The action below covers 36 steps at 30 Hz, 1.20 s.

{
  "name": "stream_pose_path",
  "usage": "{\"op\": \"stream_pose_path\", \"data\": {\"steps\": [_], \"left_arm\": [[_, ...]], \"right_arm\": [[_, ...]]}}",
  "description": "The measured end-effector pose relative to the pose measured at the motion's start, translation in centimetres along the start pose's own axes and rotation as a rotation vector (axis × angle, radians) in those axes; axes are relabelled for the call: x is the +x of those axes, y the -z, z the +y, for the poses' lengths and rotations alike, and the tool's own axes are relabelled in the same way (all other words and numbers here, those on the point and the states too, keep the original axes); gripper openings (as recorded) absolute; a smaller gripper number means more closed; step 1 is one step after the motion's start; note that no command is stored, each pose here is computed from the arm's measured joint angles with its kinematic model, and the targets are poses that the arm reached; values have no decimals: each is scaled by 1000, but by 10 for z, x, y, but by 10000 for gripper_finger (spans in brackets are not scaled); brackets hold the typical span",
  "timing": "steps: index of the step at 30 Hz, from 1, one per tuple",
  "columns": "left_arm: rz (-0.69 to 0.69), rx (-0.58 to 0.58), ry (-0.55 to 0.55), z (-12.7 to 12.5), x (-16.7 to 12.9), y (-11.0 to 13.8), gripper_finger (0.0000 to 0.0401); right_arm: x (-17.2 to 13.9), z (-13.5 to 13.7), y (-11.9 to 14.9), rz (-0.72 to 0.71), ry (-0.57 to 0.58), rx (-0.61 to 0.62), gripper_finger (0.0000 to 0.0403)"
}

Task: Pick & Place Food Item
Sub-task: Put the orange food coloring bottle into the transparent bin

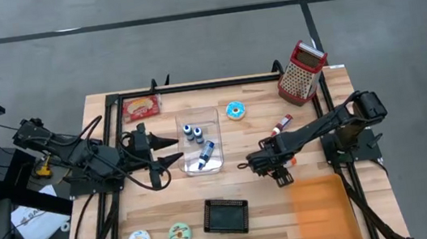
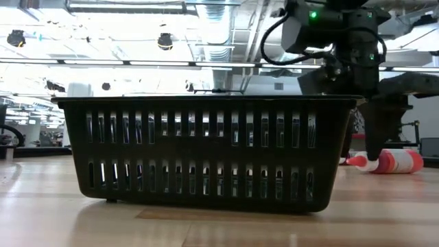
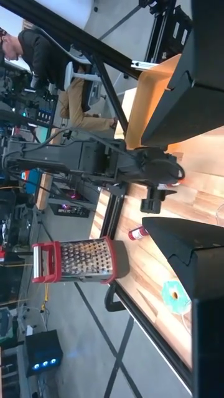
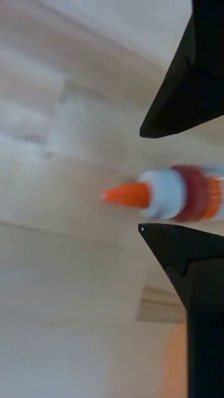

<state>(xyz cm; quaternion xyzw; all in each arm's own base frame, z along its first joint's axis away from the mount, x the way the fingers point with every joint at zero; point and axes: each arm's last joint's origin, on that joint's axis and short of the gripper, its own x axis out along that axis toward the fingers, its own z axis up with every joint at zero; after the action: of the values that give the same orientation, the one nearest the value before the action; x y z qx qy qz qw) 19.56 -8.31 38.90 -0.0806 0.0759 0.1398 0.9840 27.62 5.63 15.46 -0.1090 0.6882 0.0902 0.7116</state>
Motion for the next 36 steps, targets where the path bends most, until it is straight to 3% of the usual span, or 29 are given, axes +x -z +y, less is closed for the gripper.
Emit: {"op": "stream_pose_path", "data": {"steps": [12, 16, 22, 29, 32, 36], "left_arm": [[-3, -14, 1, 0, 0, 0, 191], [-3, -19, 1, 0, 0, 0, 191], [-2, -18, 1, 0, 0, 0, 190], [-2, -18, 1, 0, 0, 0, 176], [-2, -18, 1, 0, 0, 0, 170], [5, -11, -1, 0, 0, 1, 164]], "right_arm": [[30, -1, -3, 101, -15, 6, 223], [31, -4, -3, 104, -14, 46, 189], [28, -13, -1, 92, -16, 92, 103], [22, -24, -5, 81, -15, 126, 103], [13, -36, -16, 47, 79, 138, 103], [-23, -68, -37, -49, 226, 219, 103]]}}
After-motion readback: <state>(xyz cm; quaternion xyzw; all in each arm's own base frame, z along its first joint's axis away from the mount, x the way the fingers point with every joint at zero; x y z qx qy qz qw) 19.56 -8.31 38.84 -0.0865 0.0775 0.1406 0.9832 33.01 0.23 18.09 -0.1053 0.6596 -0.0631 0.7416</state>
